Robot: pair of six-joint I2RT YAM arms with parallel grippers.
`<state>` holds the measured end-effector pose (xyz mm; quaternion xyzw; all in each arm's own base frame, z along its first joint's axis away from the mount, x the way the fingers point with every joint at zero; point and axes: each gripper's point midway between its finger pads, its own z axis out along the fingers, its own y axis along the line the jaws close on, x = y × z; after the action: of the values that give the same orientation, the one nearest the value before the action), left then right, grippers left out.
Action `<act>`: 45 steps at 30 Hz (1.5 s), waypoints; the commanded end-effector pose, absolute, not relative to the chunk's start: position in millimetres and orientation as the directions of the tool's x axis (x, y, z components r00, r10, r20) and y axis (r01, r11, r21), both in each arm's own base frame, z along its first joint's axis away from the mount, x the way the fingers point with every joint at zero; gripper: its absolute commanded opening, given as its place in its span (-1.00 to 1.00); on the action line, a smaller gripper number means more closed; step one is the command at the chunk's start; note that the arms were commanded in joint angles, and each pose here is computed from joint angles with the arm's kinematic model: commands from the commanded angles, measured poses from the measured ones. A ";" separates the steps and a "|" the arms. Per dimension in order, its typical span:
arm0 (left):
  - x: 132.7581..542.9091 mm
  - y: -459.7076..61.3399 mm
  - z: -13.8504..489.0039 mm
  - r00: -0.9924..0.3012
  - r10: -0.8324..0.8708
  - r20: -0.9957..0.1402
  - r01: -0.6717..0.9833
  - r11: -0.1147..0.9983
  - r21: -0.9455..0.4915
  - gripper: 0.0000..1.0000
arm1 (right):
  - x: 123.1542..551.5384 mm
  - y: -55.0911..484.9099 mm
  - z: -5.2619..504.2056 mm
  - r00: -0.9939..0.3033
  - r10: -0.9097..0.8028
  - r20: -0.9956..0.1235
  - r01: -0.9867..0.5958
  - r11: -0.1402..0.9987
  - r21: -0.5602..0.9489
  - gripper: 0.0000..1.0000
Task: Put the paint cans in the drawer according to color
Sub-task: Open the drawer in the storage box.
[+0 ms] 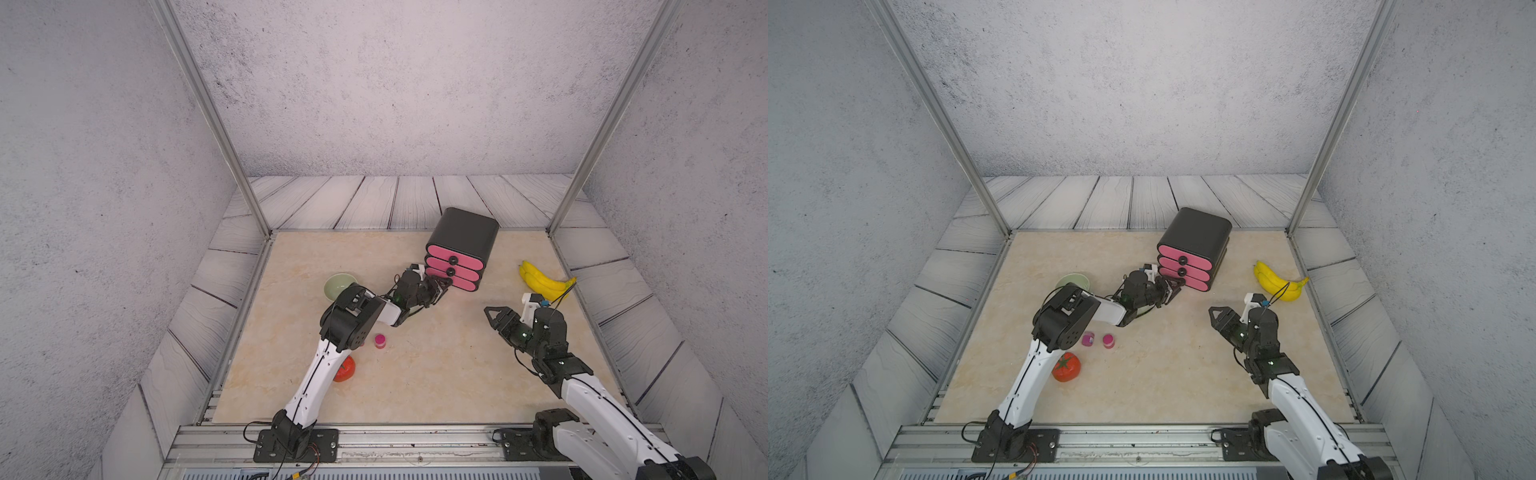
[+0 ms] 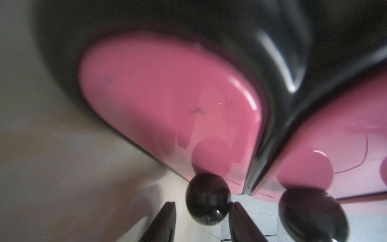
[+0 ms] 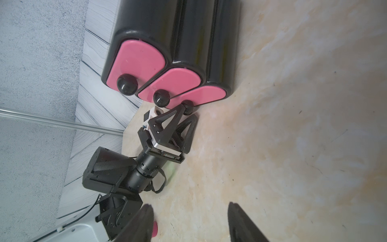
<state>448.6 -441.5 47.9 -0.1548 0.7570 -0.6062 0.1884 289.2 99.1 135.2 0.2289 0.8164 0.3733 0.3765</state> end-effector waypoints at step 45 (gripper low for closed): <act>361.4 -399.4 54.7 -0.939 -0.344 -0.017 -0.064 0.222 -0.973 0.05 | 285.9 97.9 143.5 -0.600 0.633 -0.488 0.043 0.635 0.771 0.23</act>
<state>368.9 -395.3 45.0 -0.1575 0.7648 -0.6126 0.1226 286.8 97.6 137.9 0.2239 0.8156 0.3716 0.3829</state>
